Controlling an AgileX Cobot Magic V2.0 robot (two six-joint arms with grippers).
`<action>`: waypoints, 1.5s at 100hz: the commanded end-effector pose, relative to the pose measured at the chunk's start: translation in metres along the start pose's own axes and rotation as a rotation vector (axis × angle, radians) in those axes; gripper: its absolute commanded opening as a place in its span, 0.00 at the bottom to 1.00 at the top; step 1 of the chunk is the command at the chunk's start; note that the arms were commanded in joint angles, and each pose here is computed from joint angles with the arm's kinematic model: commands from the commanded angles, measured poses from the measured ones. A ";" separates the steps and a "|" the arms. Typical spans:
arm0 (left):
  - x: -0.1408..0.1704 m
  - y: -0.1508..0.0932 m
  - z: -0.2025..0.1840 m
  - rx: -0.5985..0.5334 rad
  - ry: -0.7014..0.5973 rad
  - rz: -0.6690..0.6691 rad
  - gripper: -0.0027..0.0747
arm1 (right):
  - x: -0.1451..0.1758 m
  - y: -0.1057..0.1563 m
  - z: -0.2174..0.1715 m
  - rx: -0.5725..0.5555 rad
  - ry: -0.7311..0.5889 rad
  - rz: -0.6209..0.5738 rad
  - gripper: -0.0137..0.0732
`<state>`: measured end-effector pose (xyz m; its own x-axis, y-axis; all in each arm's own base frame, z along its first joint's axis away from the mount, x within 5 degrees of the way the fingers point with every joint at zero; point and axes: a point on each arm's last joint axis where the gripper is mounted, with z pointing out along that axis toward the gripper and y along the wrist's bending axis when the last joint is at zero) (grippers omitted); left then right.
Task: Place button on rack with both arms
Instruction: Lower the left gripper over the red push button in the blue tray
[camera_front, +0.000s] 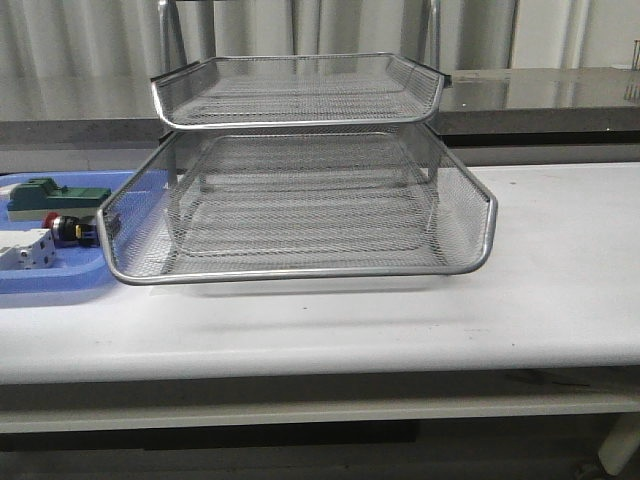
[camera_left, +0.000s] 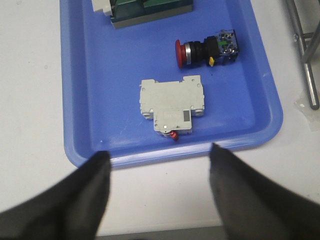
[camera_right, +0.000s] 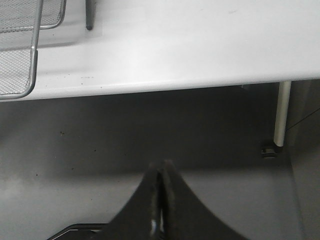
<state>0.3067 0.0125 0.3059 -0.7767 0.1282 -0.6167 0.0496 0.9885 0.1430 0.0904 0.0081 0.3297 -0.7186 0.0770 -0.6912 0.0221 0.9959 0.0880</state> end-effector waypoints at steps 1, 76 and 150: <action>-0.014 0.003 -0.017 -0.010 -0.102 -0.006 0.94 | -0.011 0.001 -0.008 -0.005 -0.084 -0.005 0.08; -0.090 0.000 0.006 0.026 -0.083 0.356 0.89 | -0.011 0.001 -0.008 -0.005 -0.084 -0.005 0.08; -0.114 -0.031 0.128 0.181 0.095 0.678 0.89 | -0.011 0.001 -0.008 -0.005 -0.084 -0.005 0.08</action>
<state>0.4715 -0.0140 0.2458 -0.6436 0.7114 -0.2822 0.6604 0.7026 0.2651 0.0904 0.0081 0.3297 -0.7186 0.0770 -0.6912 0.0221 0.9959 0.0880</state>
